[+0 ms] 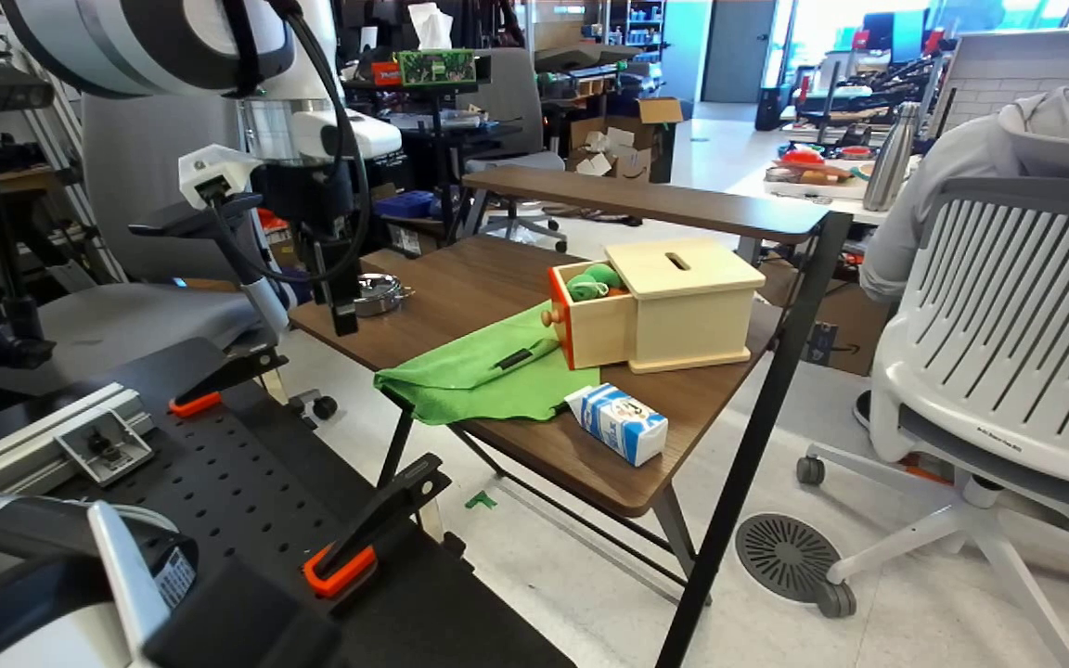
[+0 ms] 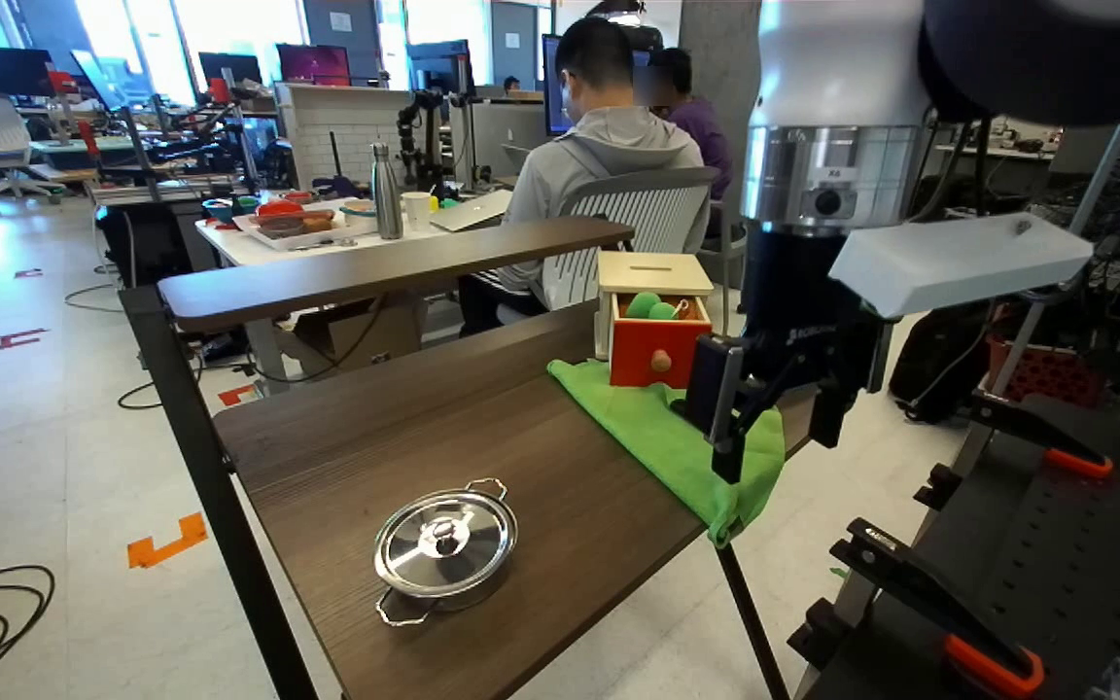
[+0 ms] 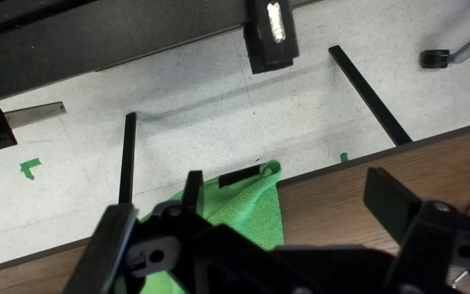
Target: Fold the green towel on the table.
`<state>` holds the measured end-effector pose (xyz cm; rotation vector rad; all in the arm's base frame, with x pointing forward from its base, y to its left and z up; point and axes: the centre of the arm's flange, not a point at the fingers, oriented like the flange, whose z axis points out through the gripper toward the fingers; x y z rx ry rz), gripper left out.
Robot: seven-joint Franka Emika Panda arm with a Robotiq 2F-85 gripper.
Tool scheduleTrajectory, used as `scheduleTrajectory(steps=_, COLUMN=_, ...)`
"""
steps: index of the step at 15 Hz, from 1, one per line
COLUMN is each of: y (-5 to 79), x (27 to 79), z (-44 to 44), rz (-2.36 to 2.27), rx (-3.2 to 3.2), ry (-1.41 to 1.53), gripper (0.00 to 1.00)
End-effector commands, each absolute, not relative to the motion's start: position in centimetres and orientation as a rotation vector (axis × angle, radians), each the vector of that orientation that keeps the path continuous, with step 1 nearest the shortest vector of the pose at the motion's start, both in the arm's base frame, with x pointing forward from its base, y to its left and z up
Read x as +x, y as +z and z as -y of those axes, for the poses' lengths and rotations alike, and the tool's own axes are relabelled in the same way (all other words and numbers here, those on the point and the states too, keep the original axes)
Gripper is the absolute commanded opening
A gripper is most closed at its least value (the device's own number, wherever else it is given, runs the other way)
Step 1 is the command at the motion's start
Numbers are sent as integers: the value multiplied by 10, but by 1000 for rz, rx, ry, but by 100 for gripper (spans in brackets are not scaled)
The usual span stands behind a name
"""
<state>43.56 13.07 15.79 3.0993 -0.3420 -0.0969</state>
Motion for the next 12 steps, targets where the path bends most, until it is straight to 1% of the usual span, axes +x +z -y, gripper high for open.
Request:
scheduleTrajectory(steps=1, y=130, x=451, z=-135, rz=416, rx=3060, ry=-57, gripper=100)
scheduleTrajectory(steps=8, y=96, x=487, z=-133, rz=528, rx=2989, ry=7, gripper=100)
scheduleTrajectory(steps=12, y=83, x=493, z=-133, rz=526, rx=2972, ry=-18, gripper=100)
